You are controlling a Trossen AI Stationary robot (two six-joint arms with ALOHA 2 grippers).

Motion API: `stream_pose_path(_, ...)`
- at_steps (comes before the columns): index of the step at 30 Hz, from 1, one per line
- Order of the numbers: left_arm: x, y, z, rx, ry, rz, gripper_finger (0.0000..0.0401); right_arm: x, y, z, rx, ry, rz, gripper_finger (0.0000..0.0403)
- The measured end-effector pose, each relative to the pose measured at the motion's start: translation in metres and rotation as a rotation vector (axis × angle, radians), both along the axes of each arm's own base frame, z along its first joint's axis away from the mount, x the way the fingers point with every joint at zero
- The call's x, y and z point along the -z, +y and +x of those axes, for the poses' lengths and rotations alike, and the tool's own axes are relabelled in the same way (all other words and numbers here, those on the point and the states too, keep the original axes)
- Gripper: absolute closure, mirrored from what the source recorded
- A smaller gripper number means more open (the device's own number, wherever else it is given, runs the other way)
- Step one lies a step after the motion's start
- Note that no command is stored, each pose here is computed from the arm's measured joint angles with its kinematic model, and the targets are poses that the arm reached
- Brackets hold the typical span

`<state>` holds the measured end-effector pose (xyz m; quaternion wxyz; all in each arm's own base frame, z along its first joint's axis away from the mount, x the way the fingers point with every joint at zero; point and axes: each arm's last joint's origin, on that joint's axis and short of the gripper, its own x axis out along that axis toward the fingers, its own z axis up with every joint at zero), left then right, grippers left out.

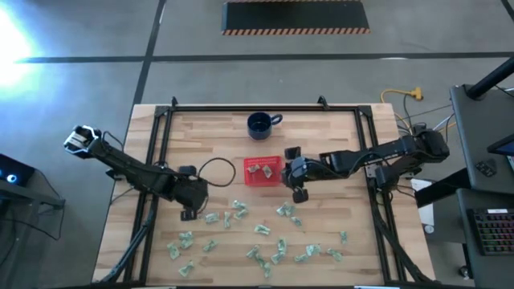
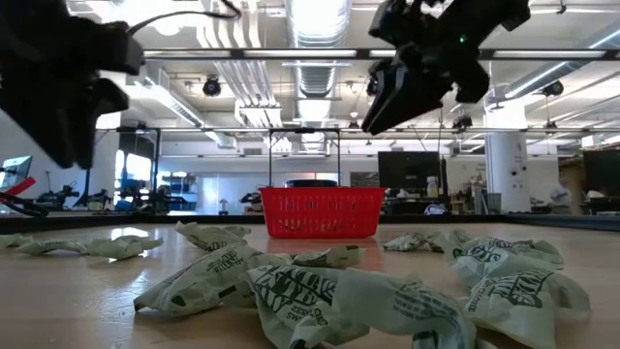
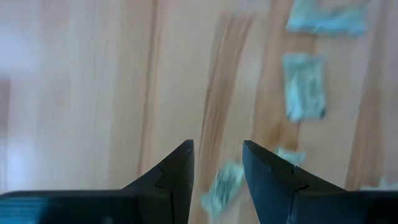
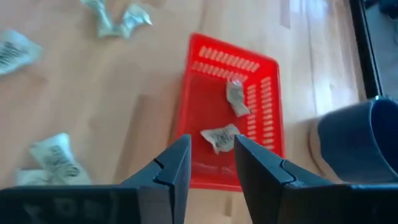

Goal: Pick and place items into bin
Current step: Put the stevia packet into the red bin

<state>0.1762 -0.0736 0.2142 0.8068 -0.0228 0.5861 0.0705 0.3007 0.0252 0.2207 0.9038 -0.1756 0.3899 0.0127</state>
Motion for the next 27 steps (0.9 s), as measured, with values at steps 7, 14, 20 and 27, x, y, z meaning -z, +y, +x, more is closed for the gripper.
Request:
stream_pose_path(7, 0.005, -0.008, -0.013, -0.041, 0.081, -0.028, 0.028, -0.012, 0.018, -0.009, -0.126, -0.02, 0.078, 0.0306)
stream_pose_path(14, 0.021, -0.012, -0.02, -0.004, 0.092, -0.021, 0.028, -0.022, 0.032, -0.02, -0.179, -0.048, 0.102, 0.0316)
stream_pose_path(20, 0.037, -0.011, -0.021, 0.002, 0.065, -0.033, 0.028, -0.032, 0.037, -0.029, -0.202, -0.086, 0.109, 0.0319)
stream_pose_path(27, 0.05, -0.009, -0.025, 0.0, 0.072, -0.039, 0.028, -0.038, 0.041, -0.041, -0.219, -0.117, 0.123, 0.0319)
